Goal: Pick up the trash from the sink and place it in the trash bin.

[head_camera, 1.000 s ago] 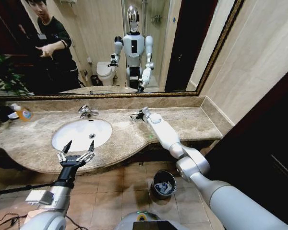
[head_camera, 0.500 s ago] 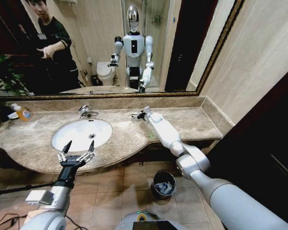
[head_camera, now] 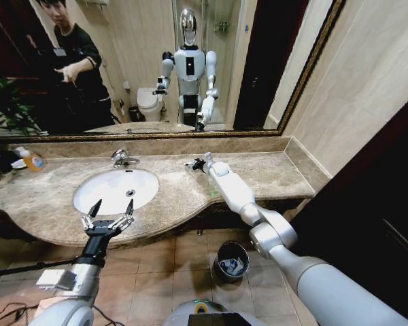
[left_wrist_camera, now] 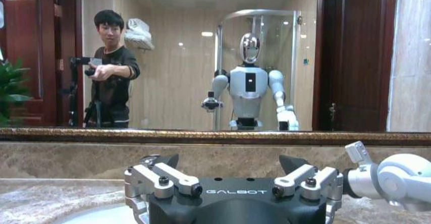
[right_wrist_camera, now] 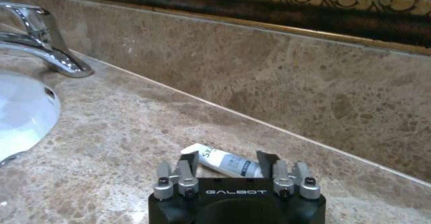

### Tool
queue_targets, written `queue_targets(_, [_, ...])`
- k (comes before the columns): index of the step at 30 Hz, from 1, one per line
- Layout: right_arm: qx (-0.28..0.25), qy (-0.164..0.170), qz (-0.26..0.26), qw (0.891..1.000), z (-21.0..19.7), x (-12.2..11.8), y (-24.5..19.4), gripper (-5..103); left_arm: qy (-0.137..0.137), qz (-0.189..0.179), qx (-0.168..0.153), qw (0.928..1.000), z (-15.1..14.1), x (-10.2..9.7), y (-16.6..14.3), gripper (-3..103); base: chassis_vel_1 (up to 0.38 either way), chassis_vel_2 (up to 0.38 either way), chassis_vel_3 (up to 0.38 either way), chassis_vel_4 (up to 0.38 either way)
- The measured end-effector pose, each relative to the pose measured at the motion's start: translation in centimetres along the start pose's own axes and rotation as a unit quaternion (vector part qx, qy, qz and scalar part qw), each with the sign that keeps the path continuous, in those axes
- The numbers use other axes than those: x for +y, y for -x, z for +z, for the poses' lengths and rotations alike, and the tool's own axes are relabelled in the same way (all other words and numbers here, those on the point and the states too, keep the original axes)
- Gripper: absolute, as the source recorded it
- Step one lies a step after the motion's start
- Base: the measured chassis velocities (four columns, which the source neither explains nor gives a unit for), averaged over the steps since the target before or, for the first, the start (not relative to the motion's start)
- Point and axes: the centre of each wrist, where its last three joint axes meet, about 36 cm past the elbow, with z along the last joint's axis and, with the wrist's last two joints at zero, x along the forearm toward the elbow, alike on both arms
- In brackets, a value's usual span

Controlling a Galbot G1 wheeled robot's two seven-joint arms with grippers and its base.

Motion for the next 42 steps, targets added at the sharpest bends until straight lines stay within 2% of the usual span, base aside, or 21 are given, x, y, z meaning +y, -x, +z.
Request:
queue_targets(1, [-0.001, 0.000, 0.000, 1.000, 0.2, 0.2, 0.0, 48, 0.000, 0.000, 0.000, 1.0000, 0.0, 0.0, 0.0, 100, 0.000, 0.000, 0.000, 0.000])
queue_targets(2, [-0.001, 0.000, 0.000, 1.000, 0.2, 0.2, 0.0, 48, 0.000, 0.000, 0.000, 1.0000, 0.0, 0.0, 0.0, 100, 0.000, 0.000, 0.000, 0.000])
queue_targets(4, [-0.002, 0.000, -0.001, 1.000, 0.4, 0.5, -0.1, 38, 0.000, 0.000, 0.000, 1.0000, 0.0, 0.0, 0.0, 100, 0.000, 0.000, 0.000, 0.000])
queue_targets(6, [-0.002, -0.001, -0.002, 1.000, 0.4, 0.6, -0.1, 38, 0.000, 0.000, 0.000, 1.0000, 0.0, 0.0, 0.0, 100, 0.000, 0.000, 0.000, 0.000])
queue_targets(9, [-0.001, -0.011, -0.006, 1.000, 0.5, 1.1, -0.2, 22, 0.000, 0.000, 0.000, 1.0000, 0.0, 0.0, 0.0, 100, 0.000, 0.000, 0.000, 0.000])
queue_targets(12, [0.000, -0.014, -0.009, 1.000, 0.5, 1.4, -0.2, 16, 0.000, 0.000, 0.000, 1.0000, 0.0, 0.0, 0.0, 100, 0.000, 0.000, 0.000, 0.000])
queue_targets(15, [0.006, -0.025, -0.021, 0.999, 0.4, 2.0, -0.6, 2, 0.000, 0.000, 0.000, 1.0000, 0.0, 0.0, 0.0, 100, 0.000, 0.000, 0.000, 0.000])
queue_targets(21, [0.021, -0.027, -0.023, 0.999, 0.5, 2.2, -0.9, 0, 0.000, 0.000, 0.000, 1.0000, 0.0, 0.0, 0.0, 100, 0.000, 0.000, 0.000, 0.000])
queue_targets(22, [0.022, -0.029, -0.021, 0.999, 0.4, 2.2, -0.9, -3, 0.000, 0.000, 0.000, 1.0000, 0.0, 0.0, 0.0, 100, 0.000, 0.000, 0.000, 0.000])
queue_targets(24, [0.021, -0.029, -0.019, 0.999, 0.5, 2.3, -0.9, 1, 0.000, 0.000, 0.000, 1.0000, 0.0, 0.0, 0.0, 100, 0.000, 0.000, 0.000, 0.000])
queue_targets(25, [0.019, -0.027, -0.015, 0.999, 0.6, 2.4, -0.9, 12, 0.000, 0.000, 0.000, 1.0000, 0.0, 0.0, 0.0, 100, 0.000, 0.000, 0.000, 0.000])
queue_targets(27, [0.017, -0.025, -0.015, 0.999, 0.6, 2.5, -0.9, 12, 0.000, 0.000, 0.000, 1.0000, 0.0, 0.0, 0.0, 100, 0.000, 0.000, 0.000, 0.000])
queue_targets(29, [0.010, -0.017, -0.014, 1.000, 0.2, 2.6, -1.0, 22, 0.000, 0.000, 0.000, 1.0000, 0.0, 0.0, 0.0, 100, 0.000, 0.000, 0.000, 0.000])
queue_targets(31, [-0.001, -0.001, -0.009, 1.000, -0.2, 2.7, -1.2, 33, 0.000, 0.000, 0.000, 1.0000, 0.0, 0.0, 0.0, 100, 0.000, 0.000, 0.000, 0.000])
queue_targets(33, [-0.008, 0.009, -0.005, 1.000, -0.3, 2.6, -1.3, 33, 0.000, 0.000, 0.000, 1.0000, 0.0, 0.0, 0.0, 100, 0.000, 0.000, 0.000, 0.000])
queue_targets(34, [-0.014, 0.020, 0.001, 1.000, -0.5, 2.5, -1.4, 38, 0.000, 0.000, 0.000, 1.0000, 0.0, 0.0, 0.0, 100, 0.000, 0.000, 0.000, 0.000])
queue_targets(36, [-0.031, 0.054, 0.047, 0.997, -1.2, 2.5, -1.5, 50, 0.000, 0.000, 0.000, 1.0000, 0.0, 0.0, 0.0, 100, 0.000, 0.000, 0.000, 0.000])
queue_targets(37, [-0.031, 0.054, 0.047, 0.997, -1.2, 2.5, -1.5, 50, 0.000, 0.000, 0.000, 1.0000, 0.0, 0.0, 0.0, 100, 0.000, 0.000, 0.000, 0.000])
queue_targets(40, [-0.048, 0.099, 0.134, 0.985, -2.1, 2.4, -1.9, 66, 0.000, 0.000, 0.000, 1.0000, 0.0, 0.0, 0.0, 100, 0.000, 0.000, 0.000, 0.000])
queue_targets(41, [-0.048, 0.099, 0.134, 0.985, -2.1, 2.4, -1.9, 66, 0.000, 0.000, 0.000, 1.0000, 0.0, 0.0, 0.0, 100, 0.000, 0.000, 0.000, 0.000])
queue_targets(42, [-0.053, 0.107, 0.160, 0.980, -2.2, 2.5, -2.3, 66, 0.000, 0.000, 0.000, 1.0000, 0.0, 0.0, 0.0, 100, 0.000, 0.000, 0.000, 0.000])
